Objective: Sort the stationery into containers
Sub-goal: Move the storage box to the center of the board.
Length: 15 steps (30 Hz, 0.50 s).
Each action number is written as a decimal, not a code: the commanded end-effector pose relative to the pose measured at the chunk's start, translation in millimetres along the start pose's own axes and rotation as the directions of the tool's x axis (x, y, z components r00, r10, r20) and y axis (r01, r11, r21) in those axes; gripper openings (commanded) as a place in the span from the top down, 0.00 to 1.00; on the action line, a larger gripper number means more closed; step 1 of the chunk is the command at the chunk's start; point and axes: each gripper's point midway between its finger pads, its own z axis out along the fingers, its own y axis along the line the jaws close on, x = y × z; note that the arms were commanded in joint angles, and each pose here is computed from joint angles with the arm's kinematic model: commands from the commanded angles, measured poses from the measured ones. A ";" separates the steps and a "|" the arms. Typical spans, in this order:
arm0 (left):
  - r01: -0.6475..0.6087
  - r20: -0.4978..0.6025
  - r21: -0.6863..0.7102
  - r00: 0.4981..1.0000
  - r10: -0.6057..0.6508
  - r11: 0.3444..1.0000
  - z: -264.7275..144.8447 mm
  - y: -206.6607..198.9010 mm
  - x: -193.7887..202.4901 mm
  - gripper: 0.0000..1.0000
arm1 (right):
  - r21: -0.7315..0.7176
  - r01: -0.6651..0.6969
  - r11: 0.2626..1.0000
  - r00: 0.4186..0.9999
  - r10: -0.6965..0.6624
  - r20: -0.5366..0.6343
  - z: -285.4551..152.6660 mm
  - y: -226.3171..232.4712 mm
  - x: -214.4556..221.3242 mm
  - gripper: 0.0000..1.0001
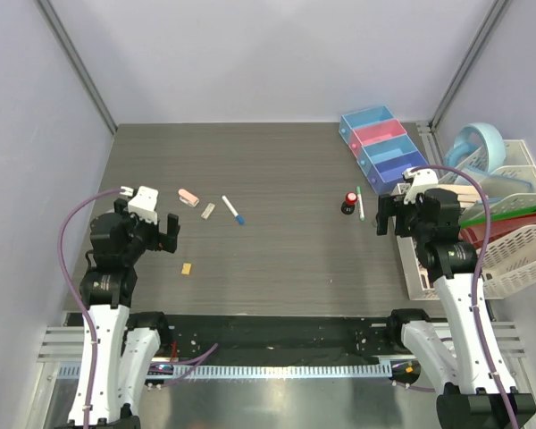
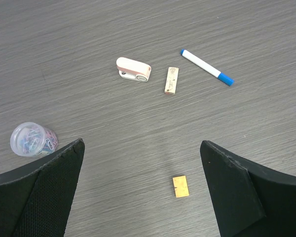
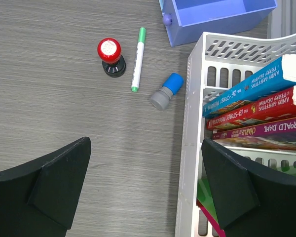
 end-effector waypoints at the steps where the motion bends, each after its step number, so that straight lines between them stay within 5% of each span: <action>1: -0.002 0.037 0.008 0.999 0.002 1.000 2.4 -0.6 -7.9 0.00 | 0.002 -0.014 1.000 0.998 0.014 0.059 -2.8 -0.3 -13.6 0.00; 15: -0.001 0.039 0.006 0.999 0.001 1.000 1.9 -0.1 -9.2 0.00 | -0.006 0.030 1.000 0.996 -0.029 0.084 -5.8 0.5 -15.6 0.00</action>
